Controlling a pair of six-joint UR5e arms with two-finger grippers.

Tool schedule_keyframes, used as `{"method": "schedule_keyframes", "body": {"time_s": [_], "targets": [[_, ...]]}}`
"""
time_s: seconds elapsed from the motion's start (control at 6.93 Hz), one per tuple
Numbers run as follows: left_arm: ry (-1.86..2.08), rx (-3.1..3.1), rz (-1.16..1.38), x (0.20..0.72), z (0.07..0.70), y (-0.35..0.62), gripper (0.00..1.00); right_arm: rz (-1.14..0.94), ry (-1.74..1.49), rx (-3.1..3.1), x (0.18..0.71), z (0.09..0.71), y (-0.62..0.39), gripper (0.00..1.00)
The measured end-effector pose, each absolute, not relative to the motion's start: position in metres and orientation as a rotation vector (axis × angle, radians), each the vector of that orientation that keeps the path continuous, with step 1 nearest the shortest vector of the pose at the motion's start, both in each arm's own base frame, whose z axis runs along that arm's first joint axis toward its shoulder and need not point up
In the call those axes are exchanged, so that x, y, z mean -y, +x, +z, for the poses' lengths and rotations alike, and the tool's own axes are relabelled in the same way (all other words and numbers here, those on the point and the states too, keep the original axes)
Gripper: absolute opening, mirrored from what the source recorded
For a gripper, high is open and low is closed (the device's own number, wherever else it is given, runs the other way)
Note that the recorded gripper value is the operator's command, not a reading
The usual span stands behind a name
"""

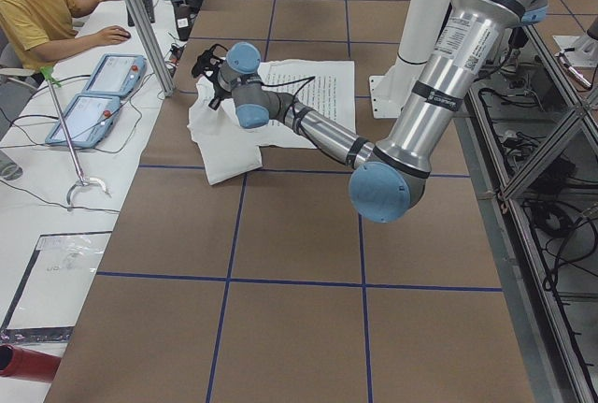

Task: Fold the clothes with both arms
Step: 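Fold the sleeve with the left gripper across the shirt body, release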

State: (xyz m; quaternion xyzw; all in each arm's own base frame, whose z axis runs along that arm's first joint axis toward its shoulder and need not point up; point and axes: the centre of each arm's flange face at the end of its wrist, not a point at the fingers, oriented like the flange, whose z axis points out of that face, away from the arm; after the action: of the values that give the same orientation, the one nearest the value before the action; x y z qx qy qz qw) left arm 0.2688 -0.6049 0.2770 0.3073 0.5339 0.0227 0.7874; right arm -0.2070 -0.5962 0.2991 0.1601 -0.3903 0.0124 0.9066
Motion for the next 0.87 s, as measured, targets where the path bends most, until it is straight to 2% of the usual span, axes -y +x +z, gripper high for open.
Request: {"method": "schedule_keyframes", "body": {"time_s": [0.43, 0.58, 0.72, 0.87], "targets": [[0.581, -1.238, -0.101, 0.585, 0.17, 0.409, 0.0, 0.031, 0.329, 0.807, 0.596, 0.299, -0.207, 1.0], [0.565, -1.241, -0.126, 0.574, 0.15, 0.459, 0.04, 0.033, 0.328, 0.808, 0.596, 0.299, -0.207, 1.0], [0.55, -1.242, -0.124, 0.557, 0.135, 0.508, 0.99, 0.035, 0.328, 0.809, 0.596, 0.299, -0.207, 1.0], [0.536, -1.251, -0.104, 0.536, 0.126, 0.546, 1.0, 0.036, 0.328, 0.809, 0.596, 0.298, -0.207, 1.0]]}}
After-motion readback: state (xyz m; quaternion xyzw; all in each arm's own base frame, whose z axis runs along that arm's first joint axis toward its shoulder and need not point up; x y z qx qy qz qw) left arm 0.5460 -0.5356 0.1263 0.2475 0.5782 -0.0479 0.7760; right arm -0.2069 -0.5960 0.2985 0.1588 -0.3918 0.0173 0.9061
